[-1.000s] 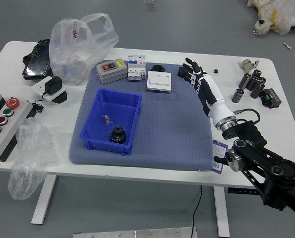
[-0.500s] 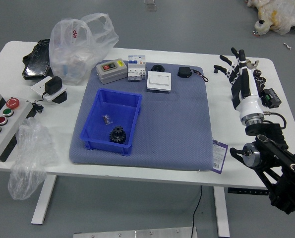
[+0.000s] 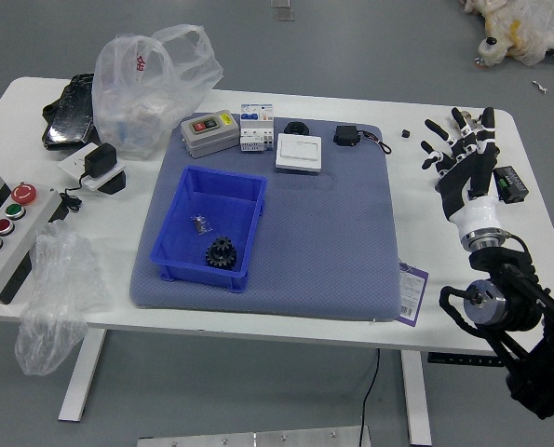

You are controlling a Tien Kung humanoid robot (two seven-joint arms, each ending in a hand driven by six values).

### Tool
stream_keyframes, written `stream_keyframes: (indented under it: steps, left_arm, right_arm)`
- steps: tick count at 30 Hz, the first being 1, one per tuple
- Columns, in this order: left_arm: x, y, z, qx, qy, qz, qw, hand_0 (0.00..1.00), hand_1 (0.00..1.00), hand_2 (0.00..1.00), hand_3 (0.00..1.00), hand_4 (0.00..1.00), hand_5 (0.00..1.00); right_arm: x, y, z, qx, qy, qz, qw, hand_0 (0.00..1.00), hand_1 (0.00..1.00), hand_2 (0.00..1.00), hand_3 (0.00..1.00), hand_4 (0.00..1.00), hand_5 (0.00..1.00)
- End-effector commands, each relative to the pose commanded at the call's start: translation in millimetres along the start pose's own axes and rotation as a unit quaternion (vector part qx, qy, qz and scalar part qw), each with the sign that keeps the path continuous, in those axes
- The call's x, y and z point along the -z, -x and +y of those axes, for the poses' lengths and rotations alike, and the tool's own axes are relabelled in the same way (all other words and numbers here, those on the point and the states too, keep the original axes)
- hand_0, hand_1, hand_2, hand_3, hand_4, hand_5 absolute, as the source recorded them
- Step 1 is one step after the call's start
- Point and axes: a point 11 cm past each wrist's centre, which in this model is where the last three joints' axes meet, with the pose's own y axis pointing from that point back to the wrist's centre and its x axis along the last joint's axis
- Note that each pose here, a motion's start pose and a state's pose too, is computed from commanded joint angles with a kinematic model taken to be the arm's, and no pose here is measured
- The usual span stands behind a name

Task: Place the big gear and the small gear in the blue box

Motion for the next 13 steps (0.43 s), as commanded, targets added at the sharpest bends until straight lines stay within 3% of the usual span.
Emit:
stream_keyframes:
  steps: [1, 6, 7, 13]
  left_arm:
    - [0.0, 0.0, 0.0, 0.0, 0.0, 0.0, 1.0, 0.656, 0.587, 0.585, 0.746, 0.743, 0.613]
    - [0.0, -0.6, 0.0, -0.001, 0.0, 0.0, 1.0, 0.656, 0.587, 0.585, 0.746, 0.743, 0.613]
    - [0.0, -0.7, 0.0, -0.001, 0.0, 0.0, 1.0, 0.656, 0.587, 0.585, 0.747, 0.743, 0.613]
    - [0.5, -1.2, 0.0, -0.001, -0.001, -0.001, 1.0, 0.656, 0.587, 0.585, 0.747, 0.743, 0.613]
  right_arm:
    - [0, 0.4, 0.4, 0.002, 0.001, -0.007, 1.0, 0.914, 0.246, 0.821, 0.998, 0.998, 0.998]
    - [-5, 8.3, 3.5, 0.029, 0.025, -0.049, 0.998, 0.914, 0.246, 0.821, 0.998, 0.998, 0.998]
    - [-5, 9.7, 4.1, 0.035, 0.028, -0.051, 0.998, 0.998, 0.912, 0.838, 0.99, 0.998, 0.998]
    - [-7, 16.4, 7.9, 0.054, 0.032, -0.043, 0.997, 0.998, 0.912, 0.838, 0.99, 0.998, 0.998]
